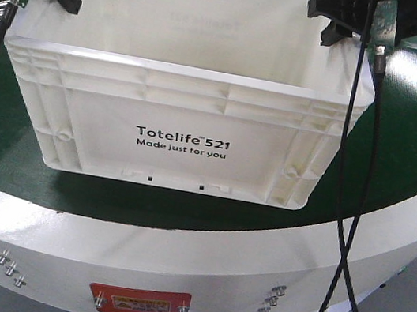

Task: Place moving items into box and shelve
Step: 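Lift the crate off the conveyor with both grippers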

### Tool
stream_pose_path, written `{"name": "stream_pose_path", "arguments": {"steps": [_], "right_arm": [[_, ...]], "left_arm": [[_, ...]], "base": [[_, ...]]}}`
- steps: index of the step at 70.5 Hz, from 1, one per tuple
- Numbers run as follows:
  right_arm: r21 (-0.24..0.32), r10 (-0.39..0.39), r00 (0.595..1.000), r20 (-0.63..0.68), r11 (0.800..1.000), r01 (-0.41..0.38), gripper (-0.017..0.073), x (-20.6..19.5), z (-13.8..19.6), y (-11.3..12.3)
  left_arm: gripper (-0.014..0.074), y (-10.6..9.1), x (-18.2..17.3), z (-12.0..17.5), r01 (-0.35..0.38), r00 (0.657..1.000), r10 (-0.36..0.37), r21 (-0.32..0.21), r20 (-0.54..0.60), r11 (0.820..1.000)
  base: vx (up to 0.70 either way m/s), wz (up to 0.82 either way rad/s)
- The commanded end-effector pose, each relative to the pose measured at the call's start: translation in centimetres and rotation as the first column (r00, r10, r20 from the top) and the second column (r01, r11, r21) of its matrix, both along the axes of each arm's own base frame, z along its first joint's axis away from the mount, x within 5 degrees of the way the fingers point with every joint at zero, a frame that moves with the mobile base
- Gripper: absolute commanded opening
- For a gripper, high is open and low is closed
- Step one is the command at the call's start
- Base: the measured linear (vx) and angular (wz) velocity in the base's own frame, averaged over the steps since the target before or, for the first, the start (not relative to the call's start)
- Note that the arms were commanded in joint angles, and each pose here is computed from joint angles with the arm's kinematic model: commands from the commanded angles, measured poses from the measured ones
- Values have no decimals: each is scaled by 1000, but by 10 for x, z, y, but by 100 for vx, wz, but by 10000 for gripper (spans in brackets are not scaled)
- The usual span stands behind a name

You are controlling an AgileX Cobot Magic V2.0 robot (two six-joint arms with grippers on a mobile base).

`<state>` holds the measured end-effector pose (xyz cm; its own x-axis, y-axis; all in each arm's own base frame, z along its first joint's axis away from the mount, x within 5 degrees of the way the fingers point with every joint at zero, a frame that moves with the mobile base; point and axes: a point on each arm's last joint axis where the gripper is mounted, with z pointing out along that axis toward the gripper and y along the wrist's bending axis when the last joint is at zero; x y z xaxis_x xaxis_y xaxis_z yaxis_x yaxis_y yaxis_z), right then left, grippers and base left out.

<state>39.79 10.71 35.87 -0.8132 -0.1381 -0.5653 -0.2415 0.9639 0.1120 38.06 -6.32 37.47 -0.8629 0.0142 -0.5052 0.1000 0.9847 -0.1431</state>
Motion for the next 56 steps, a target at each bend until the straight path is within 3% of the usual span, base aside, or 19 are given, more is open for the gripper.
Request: {"name": "stream_pose_path", "arguments": {"steps": [1,33,56], "right_arm": [[81,48,980,194,995,-65,-12,-22,56,8],[94,80,981,177,991,-97,-12,-61,87,1],[89,92,986,139,991,-105,-12,-68,88,0]], "left_arm": [[-21,-12,-22,57,50,976,-19,-136,216,989],[-20,-8,-51,73,68,983,-45,-125,177,990],[-20,-8,-62,83,79,981,-51,-144,187,986]], "base": [[0,0],[0,0],[0,0]]}}
